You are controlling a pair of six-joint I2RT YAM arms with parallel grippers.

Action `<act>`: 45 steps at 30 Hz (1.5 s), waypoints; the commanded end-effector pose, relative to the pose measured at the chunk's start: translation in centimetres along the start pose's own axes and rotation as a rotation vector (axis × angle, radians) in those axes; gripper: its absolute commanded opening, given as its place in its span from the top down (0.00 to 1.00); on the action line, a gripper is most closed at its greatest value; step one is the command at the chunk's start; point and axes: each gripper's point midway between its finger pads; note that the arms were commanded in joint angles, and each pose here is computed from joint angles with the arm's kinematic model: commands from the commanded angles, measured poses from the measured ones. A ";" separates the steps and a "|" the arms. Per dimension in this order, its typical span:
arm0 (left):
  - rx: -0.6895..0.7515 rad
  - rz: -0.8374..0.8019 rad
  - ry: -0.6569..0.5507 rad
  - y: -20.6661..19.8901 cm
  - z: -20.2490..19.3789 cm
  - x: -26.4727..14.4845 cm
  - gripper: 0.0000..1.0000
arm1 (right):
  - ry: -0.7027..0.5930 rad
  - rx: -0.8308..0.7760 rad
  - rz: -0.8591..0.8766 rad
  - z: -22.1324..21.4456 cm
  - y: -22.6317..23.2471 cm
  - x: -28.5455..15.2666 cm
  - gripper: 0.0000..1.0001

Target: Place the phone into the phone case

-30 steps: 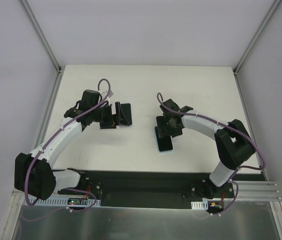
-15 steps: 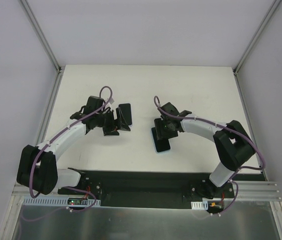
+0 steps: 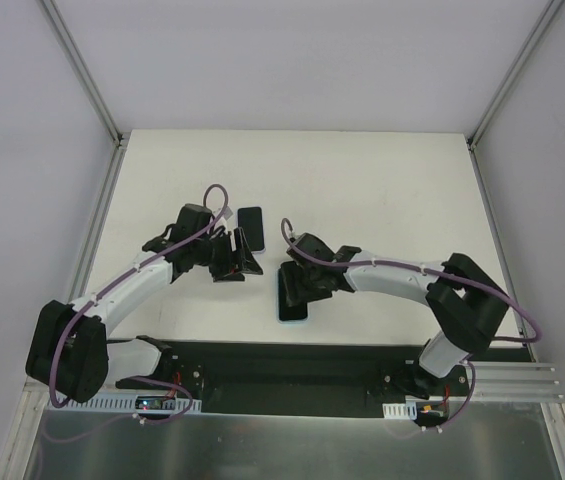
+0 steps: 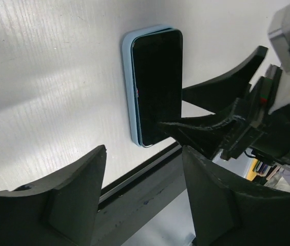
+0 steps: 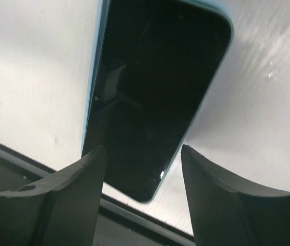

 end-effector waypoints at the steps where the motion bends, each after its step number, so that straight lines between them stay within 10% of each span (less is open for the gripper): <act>1: 0.000 -0.020 0.011 -0.2 -0.3 0.4 0.42 | -0.081 0.080 -0.051 1.3 -0.5 -3.4 0.36; 17: 0.014 -0.034 0.131 -0.3 -1.4 4.3 0.56 | -0.115 0.100 -0.029 -0.5 -1.1 -4.4 0.60; 25: -0.001 0.008 0.145 1.1 -1.1 6.2 1.00 | -0.169 0.122 -0.208 1.7 -4.1 -5.2 0.76; 45: -0.056 0.026 0.184 2.9 -1.5 8.6 1.00 | -0.086 0.161 -0.208 2.1 -3.1 -1.0 0.98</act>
Point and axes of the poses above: each gripper's point midway between its finger pads, its own x axis out along the fingers, its own y axis along the line the jaws close on, z = x × y, and after that the axes turned 10 degrees about -x, right-handed
